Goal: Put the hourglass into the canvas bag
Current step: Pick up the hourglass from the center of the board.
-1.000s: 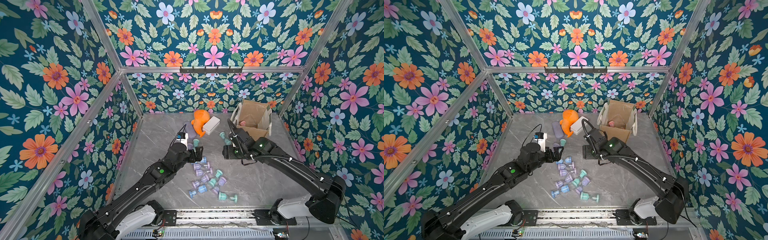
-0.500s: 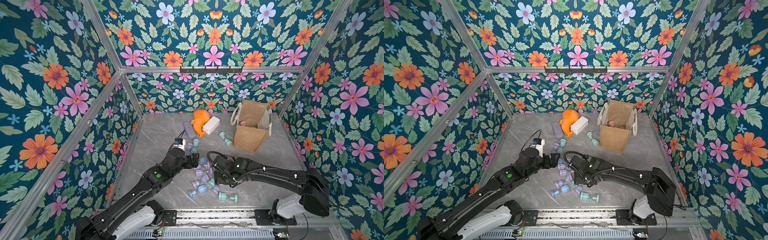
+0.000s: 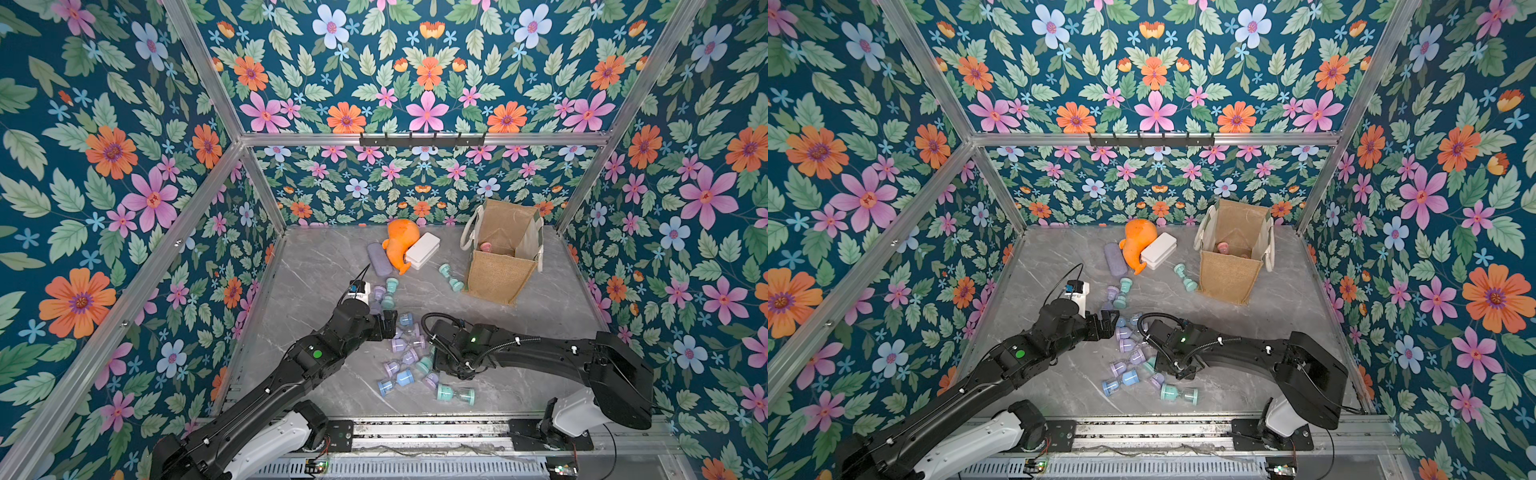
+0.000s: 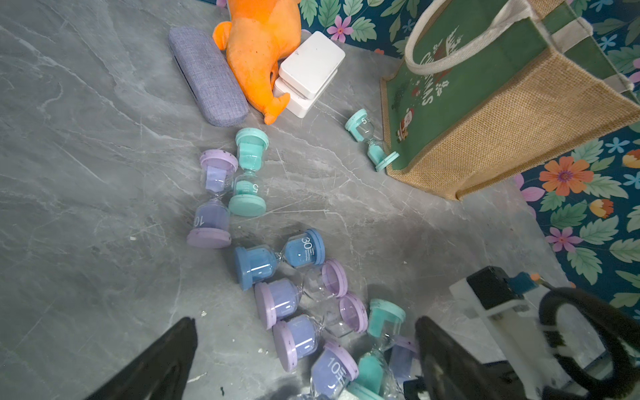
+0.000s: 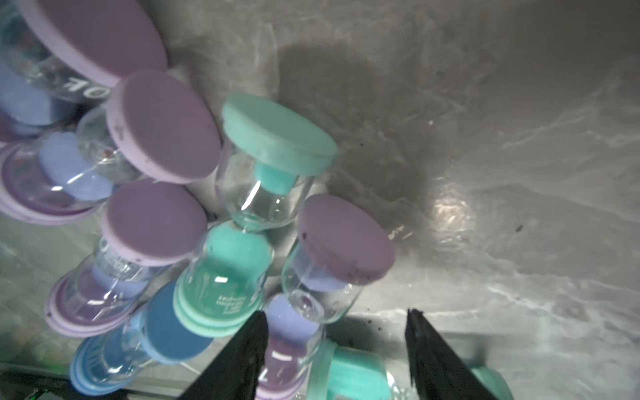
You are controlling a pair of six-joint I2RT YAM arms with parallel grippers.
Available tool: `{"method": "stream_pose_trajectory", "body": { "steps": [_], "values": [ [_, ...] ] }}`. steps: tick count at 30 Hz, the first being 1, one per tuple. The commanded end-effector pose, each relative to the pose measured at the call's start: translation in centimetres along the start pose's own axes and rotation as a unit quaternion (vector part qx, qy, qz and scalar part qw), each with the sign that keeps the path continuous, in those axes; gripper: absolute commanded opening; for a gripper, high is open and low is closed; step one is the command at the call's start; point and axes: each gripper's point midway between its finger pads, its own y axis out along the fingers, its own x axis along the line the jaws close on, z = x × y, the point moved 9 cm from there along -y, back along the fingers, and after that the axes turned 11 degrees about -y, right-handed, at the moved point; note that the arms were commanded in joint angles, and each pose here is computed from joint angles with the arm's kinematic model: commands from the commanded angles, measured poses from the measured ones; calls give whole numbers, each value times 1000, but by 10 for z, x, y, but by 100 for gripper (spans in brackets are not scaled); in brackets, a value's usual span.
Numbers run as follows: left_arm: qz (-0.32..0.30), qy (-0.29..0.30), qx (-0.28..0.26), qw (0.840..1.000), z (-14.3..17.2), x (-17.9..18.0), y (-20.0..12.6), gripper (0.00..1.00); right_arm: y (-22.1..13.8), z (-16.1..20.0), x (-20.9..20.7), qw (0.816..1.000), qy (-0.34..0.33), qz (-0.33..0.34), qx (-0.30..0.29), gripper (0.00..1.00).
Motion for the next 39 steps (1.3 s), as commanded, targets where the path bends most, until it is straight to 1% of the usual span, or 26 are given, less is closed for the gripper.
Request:
{"method": "stream_pose_trajectory", "body": {
  "steps": [1,6,12,17,19,27,31,37,39],
  "values": [
    [9,-6,-1,1000,-1,-2,0,100,4,-7,2,999,23,-10,-21,64],
    [9,-5,0,1000,-1,-3,1,100,13,-14,5,1000,20,-5,-21,63],
    [5,-6,3,1000,1,-1,3,100,20,-21,6,999,19,12,-36,61],
    [5,-6,1,1000,1,0,2,100,25,-23,9,999,20,12,-36,59],
    [4,-6,1,1000,1,0,2,100,35,-22,6,999,19,30,-31,59],
    [2,-5,1,1000,1,0,2,100,44,-23,5,999,12,41,-29,53],
    [2,-5,-1,1000,1,1,2,100,41,-25,8,999,9,36,-35,48],
    [4,-7,-3,1000,0,0,2,100,38,-30,12,998,7,26,-50,45],
    [3,-7,-4,1000,0,0,1,100,36,-31,13,998,6,22,-55,41]
  ]
}}
